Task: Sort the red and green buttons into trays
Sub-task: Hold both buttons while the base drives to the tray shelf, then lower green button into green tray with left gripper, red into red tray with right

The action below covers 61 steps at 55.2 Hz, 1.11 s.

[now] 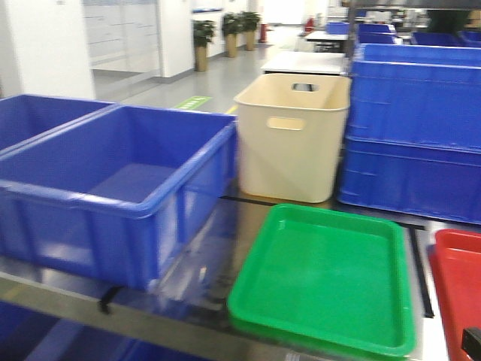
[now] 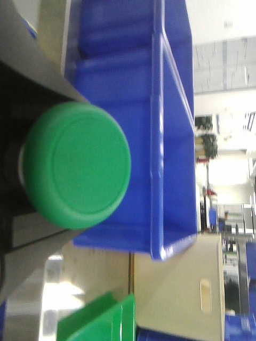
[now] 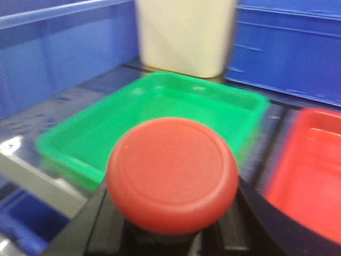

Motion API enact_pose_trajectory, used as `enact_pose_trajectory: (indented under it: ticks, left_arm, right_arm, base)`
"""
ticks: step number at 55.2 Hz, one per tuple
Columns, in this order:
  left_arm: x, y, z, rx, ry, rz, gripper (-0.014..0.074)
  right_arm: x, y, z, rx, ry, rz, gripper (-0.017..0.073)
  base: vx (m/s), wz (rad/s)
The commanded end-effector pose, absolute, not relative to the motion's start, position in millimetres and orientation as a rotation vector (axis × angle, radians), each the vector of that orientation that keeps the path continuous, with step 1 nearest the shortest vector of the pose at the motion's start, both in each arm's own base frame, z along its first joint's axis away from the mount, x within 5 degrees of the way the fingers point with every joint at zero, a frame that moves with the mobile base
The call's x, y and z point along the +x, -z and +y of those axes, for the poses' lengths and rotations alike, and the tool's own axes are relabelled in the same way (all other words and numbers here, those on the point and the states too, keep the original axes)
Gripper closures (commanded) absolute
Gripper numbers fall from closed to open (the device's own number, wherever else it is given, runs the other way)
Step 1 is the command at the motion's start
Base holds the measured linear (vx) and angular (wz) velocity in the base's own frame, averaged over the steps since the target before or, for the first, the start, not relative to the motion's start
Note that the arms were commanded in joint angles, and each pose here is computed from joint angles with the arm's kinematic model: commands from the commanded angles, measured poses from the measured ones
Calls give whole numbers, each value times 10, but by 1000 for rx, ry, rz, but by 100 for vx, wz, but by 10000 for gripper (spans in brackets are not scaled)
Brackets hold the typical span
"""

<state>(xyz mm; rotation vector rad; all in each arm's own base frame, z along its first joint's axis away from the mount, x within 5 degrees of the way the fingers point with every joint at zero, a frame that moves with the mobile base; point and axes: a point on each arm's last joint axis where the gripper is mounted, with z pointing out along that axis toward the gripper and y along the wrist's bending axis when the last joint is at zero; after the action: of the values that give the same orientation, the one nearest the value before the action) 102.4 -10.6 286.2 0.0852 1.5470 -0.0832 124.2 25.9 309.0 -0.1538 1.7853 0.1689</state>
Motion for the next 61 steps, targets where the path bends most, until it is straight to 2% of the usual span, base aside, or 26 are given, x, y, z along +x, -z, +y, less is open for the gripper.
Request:
enact_pose_trajectory:
  ticks: [1,27,61]
  left_arm:
    - [1016,-3042,-135,90,126,1438,594]
    - [1016,-3042,-135,90,126,1438,594]
    - [1016,-3043,-135,90,126,1437,594]
  right_arm:
    - [1252,-3272,262,-152,-172,1664,569]
    - [1252,-3271,262,-152,-172,1665,569]
    - [1253,-3276,262,-152,-173,1660,569]
  base:
    - [14,-55]
    - [11,-44]
    - [1,-5]
